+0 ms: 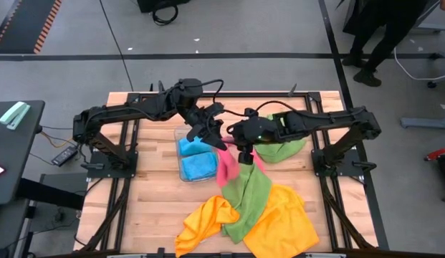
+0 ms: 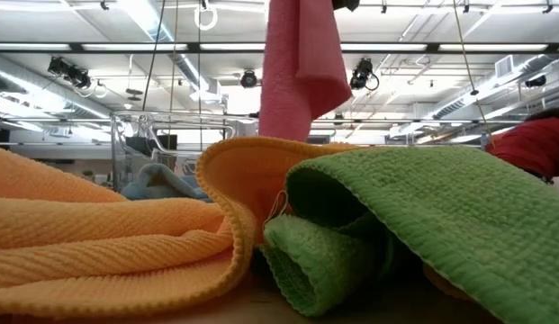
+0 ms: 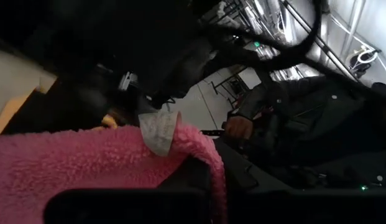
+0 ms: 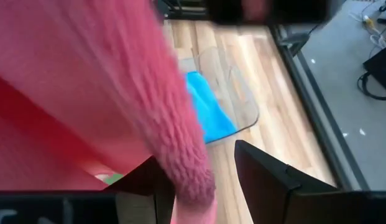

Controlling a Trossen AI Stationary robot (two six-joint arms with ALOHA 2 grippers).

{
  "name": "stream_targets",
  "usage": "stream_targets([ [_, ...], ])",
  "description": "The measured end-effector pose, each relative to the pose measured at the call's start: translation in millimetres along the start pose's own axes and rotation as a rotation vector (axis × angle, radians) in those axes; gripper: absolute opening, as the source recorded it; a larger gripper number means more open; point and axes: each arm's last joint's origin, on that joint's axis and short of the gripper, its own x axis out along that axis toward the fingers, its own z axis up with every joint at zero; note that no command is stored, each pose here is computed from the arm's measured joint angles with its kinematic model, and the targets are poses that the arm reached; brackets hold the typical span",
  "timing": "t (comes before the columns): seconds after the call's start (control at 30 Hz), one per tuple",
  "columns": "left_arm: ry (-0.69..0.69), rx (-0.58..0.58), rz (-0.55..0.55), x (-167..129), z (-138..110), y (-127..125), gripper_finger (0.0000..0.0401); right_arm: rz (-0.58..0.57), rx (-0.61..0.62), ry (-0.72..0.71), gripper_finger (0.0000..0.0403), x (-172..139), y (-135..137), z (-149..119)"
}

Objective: Fold microfiber towels
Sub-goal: Fold the top pink towel

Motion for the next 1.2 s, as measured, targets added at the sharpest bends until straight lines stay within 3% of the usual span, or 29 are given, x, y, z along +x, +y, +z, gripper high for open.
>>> stream_targets([
  [0.33, 0.006, -0.003, -0.002, 1, -1, -1, 0.0022, 0.063, 0.078, -0.009, 0.0165, 27, 9, -28],
  [0.53, 0.029, -0.013, -0.023, 1, -2, -2, 0.0007, 0.101, 0.027, -0.022, 0.0165, 21, 8, -27],
  [0.73, 0.031, -0.013, -0.026, 1, -2, -2, 0.0022, 0.157, -0.015, -0.018, 0.0164, 15, 7, -35],
  [0.97, 0.030, -0.009, -0.028, 1, -2, -2, 0.0007, 0.185, 0.032, 0.000, 0.0134, 20, 8, -52],
  [1.2, 0.030, -0.012, -0.029, 1, -2, -2, 0.0021, 0.177, 0.052, 0.017, 0.0108, 24, 6, -65],
])
